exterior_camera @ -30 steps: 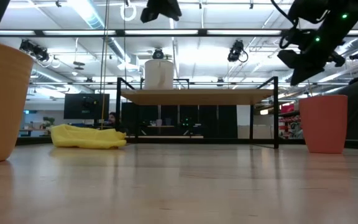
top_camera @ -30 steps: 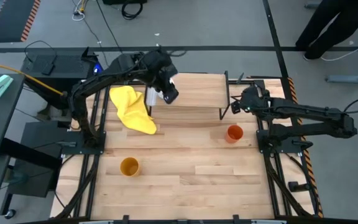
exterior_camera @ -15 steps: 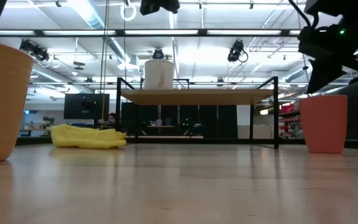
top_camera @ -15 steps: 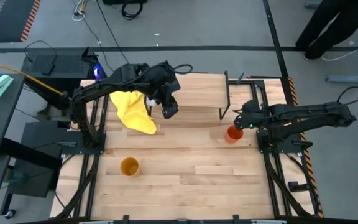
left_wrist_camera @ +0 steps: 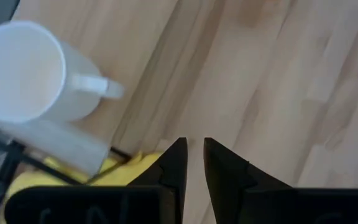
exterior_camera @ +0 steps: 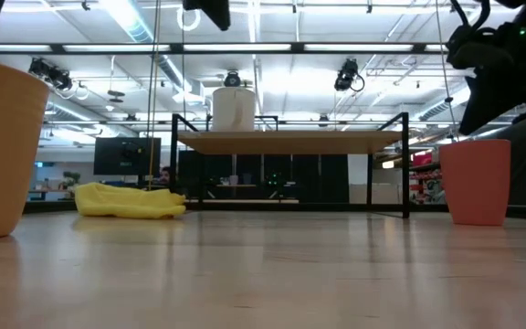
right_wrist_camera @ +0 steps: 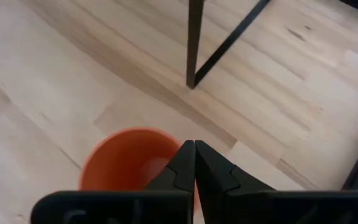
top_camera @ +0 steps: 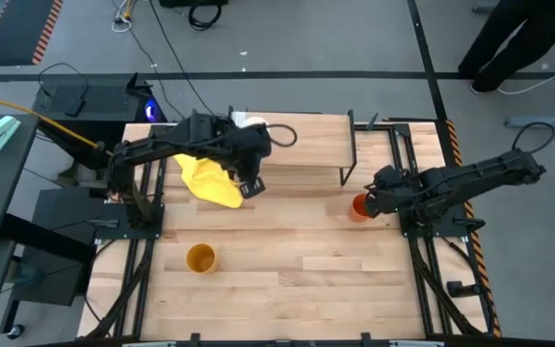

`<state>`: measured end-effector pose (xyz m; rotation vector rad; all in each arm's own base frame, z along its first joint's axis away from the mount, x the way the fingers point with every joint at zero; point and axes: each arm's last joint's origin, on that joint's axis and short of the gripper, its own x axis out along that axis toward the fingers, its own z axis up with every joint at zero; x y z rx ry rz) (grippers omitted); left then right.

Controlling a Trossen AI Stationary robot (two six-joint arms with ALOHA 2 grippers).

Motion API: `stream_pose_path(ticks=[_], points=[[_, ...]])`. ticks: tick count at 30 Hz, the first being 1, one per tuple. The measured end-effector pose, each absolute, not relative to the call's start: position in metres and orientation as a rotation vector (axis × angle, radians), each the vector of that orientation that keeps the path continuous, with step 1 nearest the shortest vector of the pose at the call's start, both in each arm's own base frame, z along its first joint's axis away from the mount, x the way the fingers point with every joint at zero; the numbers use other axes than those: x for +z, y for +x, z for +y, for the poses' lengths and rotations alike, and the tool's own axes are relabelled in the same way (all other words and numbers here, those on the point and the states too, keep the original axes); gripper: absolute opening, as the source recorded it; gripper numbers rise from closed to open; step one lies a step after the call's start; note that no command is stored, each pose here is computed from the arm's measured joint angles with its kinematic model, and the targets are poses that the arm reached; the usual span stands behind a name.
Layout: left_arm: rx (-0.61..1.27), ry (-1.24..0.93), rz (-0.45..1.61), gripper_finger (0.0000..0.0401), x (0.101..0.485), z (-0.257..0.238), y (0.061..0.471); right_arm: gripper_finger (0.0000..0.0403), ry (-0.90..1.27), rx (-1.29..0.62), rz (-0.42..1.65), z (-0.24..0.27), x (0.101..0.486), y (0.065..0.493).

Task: Stack small to large cups/mugs on shelf
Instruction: Put the orange cup on the shelf

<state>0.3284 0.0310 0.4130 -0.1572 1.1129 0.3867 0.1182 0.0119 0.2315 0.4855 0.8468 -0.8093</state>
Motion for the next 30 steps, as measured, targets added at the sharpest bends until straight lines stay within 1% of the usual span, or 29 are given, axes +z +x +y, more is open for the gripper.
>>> stream_pose_path(ticks=[6, 12, 15, 18, 23, 27, 30], points=[[0.456, -0.086, 1.168, 0.0051, 0.403, 0.007, 0.327, 0.0016, 0.486, -0.803, 0.843, 0.013, 0.232, 0.118], [0.485, -0.033, 1.303, 0.0043, 0.366, -0.014, 0.328, 0.0016, 0.493, -0.796, 0.848, 0.014, 0.234, 0.118], [0.503, -0.022, 1.373, 0.0039, 0.347, -0.019, 0.326, 0.0019, 0.498, -0.773, 0.825, 0.014, 0.245, 0.12], [0.534, -0.013, 1.405, 0.004, 0.335, -0.022, 0.317, 0.002, 0.496, -0.735, 0.789, 0.015, 0.263, 0.123], [0.618, -0.022, 1.389, 0.0043, 0.324, -0.024, 0.294, 0.002, 0.493, -0.695, 0.747, 0.015, 0.286, 0.123], [0.612, -0.063, 1.308, 0.0041, 0.323, -0.028, 0.27, 0.0021, 0.542, -0.631, 0.794, 0.017, 0.29, 0.122], [0.596, -0.097, 1.231, 0.0037, 0.325, -0.029, 0.256, 0.0028, 0.618, -0.593, 0.841, 0.019, 0.288, 0.123]])
